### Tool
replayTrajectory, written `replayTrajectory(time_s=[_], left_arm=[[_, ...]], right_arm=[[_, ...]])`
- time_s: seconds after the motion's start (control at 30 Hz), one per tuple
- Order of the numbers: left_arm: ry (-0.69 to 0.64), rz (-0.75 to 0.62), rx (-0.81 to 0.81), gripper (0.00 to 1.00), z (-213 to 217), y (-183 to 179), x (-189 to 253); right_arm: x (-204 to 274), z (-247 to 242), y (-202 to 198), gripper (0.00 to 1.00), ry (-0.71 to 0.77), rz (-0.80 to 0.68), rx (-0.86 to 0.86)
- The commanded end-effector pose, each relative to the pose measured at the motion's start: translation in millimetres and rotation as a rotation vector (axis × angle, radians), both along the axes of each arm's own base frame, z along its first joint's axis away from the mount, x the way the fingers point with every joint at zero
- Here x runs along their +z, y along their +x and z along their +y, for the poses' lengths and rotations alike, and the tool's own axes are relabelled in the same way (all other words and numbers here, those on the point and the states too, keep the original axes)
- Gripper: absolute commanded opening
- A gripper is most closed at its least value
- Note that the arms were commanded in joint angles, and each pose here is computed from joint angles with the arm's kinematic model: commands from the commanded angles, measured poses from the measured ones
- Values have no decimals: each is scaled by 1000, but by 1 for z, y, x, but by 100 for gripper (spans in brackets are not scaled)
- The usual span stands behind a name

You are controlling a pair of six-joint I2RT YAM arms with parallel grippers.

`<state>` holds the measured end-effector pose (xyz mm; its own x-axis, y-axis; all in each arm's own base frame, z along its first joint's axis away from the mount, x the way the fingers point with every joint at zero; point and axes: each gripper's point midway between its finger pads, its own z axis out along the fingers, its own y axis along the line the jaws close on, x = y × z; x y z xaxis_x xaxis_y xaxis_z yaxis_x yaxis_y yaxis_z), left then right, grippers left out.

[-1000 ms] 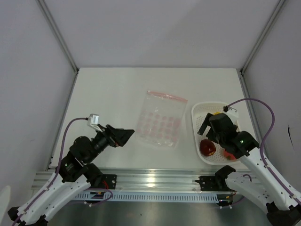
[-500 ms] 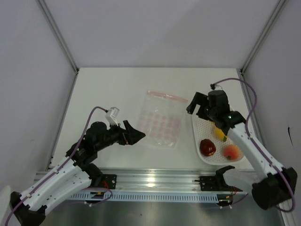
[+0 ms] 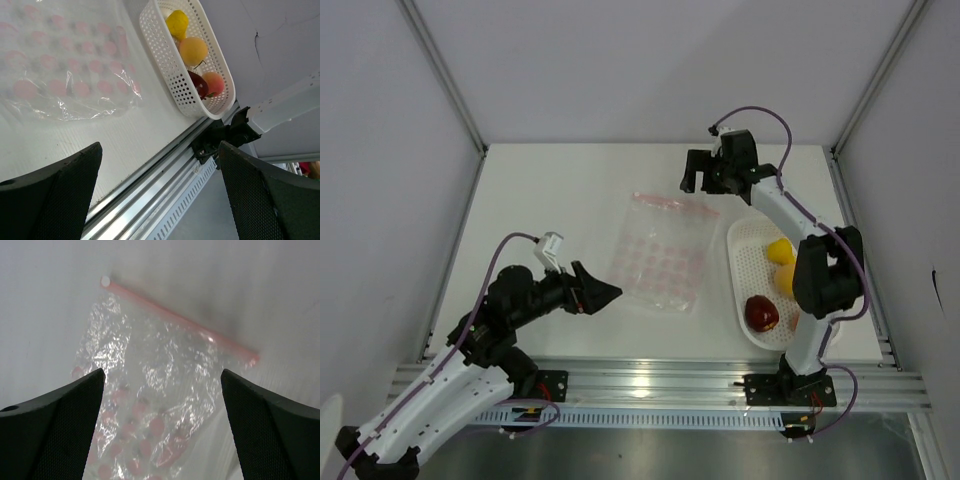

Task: Place the food in the zip-top bag and seal the zipper
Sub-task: Pick up the zipper food storage bag at the center of the board.

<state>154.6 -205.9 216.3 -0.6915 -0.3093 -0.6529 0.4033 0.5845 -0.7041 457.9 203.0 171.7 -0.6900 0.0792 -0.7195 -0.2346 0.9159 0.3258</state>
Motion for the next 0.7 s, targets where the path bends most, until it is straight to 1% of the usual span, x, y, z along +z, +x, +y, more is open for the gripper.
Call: replayTrajectory(time_s=[0.0, 0.03, 0.07, 0.1, 0.13, 0.17, 0.2, 0.23, 0.27, 0.3, 0.33, 0.37, 0.4, 0.47, 0.57, 0.6, 0.67], left_arm=[[12, -12, 3, 99, 6, -3, 7], [17, -6, 1, 100, 7, -3, 5], [17, -5, -4, 99, 6, -5, 5], [20, -1, -15, 99, 6, -7, 4], [20, 4, -17, 100, 6, -8, 3], [18, -1, -24, 99, 6, -9, 4], [11, -8, -33, 99, 5, -10, 7], [11, -8, -33, 100, 5, -10, 7], [10, -12, -32, 99, 6, -10, 8], [11, -13, -26, 99, 6, -9, 8], [17, -10, -25, 99, 7, -9, 8], [19, -6, -21, 100, 7, -9, 7], [26, -2, -23, 99, 7, -8, 6], [29, 1, -21, 100, 7, -8, 6], [26, 9, -28, 100, 5, -8, 5], [24, 12, -27, 100, 5, -8, 4], [21, 15, -30, 99, 4, -8, 3]], right_arm=[[18, 7, 42, 100, -5, -105, 140], [13, 9, 49, 99, 1, -101, 158], [-10, 11, 57, 99, -4, -65, 169], [-14, 10, 64, 99, -6, -66, 176], [-8, 13, 71, 99, 0, -84, 215], [-28, 15, 77, 99, -4, -51, 231], [-36, 16, 78, 98, -6, -34, 245], [-31, 21, 85, 98, -1, -57, 280], [-48, 20, 88, 98, 0, -27, 293], [-54, 20, 89, 97, 3, -12, 303], [-50, 22, 93, 98, 26, -22, 322], [-53, 25, 93, 98, 45, -13, 340], [-66, 27, 91, 97, 65, 20, 359], [-67, 33, 90, 97, 110, 26, 398], [-78, 35, 85, 93, 157, 60, 437], [-78, 41, 79, 92, 189, 69, 474], [-84, 45, 74, 90, 205, 73, 519]])
